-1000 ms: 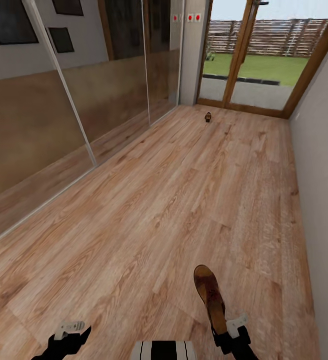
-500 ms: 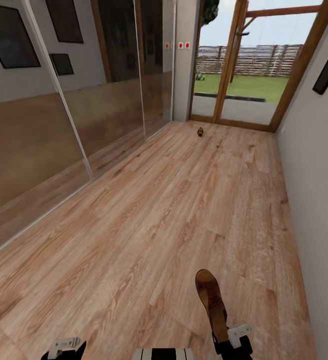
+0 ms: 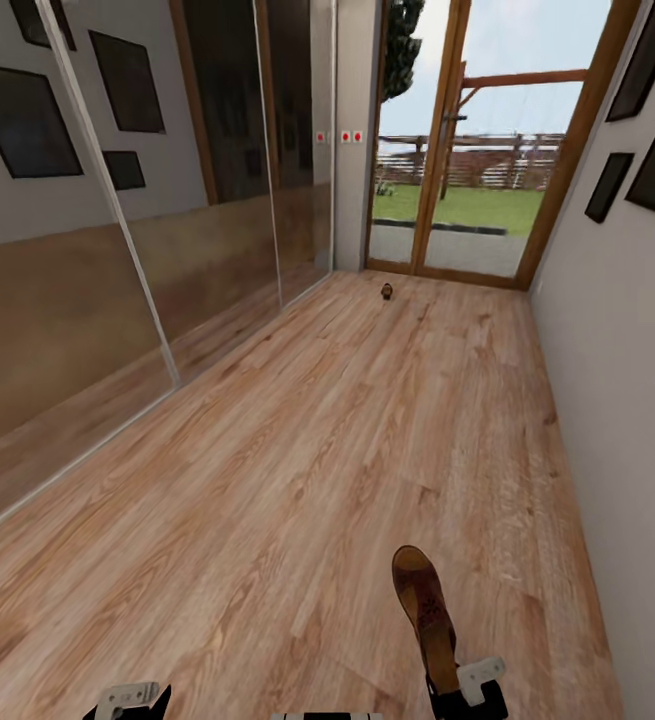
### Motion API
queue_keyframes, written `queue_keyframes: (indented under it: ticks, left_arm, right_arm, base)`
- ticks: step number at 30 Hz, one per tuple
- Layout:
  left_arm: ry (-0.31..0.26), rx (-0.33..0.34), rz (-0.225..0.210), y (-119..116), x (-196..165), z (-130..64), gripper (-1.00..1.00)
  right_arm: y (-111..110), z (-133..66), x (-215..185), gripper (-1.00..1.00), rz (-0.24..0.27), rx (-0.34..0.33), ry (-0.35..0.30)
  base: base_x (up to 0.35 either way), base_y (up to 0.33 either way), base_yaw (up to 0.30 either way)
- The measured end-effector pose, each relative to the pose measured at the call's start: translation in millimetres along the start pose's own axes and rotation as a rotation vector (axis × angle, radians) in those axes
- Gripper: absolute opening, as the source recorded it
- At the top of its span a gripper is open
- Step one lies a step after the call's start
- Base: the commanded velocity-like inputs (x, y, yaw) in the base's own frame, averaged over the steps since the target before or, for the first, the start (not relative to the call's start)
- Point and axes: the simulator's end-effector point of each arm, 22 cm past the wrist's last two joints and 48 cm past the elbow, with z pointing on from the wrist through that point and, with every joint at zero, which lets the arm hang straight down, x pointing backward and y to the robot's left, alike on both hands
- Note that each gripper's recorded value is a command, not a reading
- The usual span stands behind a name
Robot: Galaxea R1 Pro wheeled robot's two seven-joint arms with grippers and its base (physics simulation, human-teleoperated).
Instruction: Pick up the two gym shoes and the two sandals from the corridor floor and place them onto the hallstand (shoe rack) in the corridor, making sure they are on the rack and not on the floor. Arrange them so the two gym shoes are next to each other and the two sandals are next to each other.
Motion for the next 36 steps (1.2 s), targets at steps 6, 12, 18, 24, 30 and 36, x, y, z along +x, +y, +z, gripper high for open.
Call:
queue_keyframes:
  ticks: [6, 12, 18, 24, 30, 36]
  left_arm:
    - [-0.009, 0.000, 0.000, -1, -16, -7.9, 1.00]
    - [-0.017, 0.001, 0.000, -2, -32, -15.8, 1.00]
    - [-0.024, 0.002, -0.003, -4, -46, -23.9, 1.00]
    - [-0.029, 0.004, -0.004, -5, -53, -26.9, 1.00]
    - [-0.033, 0.004, -0.004, -5, -54, -27.1, 1.00]
    - [-0.033, 0.004, -0.004, -5, -54, -27.3, 1.00]
  right_arm:
    - [-2, -7.1, -16, -1.00, 0.001, 0.000, -0.009]
    - [-5, -14.3, -33, -1.00, 0.002, 0.001, -0.018]
    - [-8, -21.5, -49, -1.00, 0.002, 0.003, -0.027]
    - [-10, -24.0, -57, -1.00, 0.002, 0.005, -0.035]
    - [-10, -24.4, -58, -1.00, 0.002, 0.008, -0.037]
    - [-11, -24.7, -58, -1.00, 0.000, 0.008, -0.037]
  base:
    - [0.000, 0.000, -0.093]
    - [0.000, 0.000, -0.095]
    - [0.000, 0.000, -0.088]
    - [0.000, 0.000, -0.068]
    - [0.057, 0.000, -0.016]
    - [0.332, 0.000, 0.000]
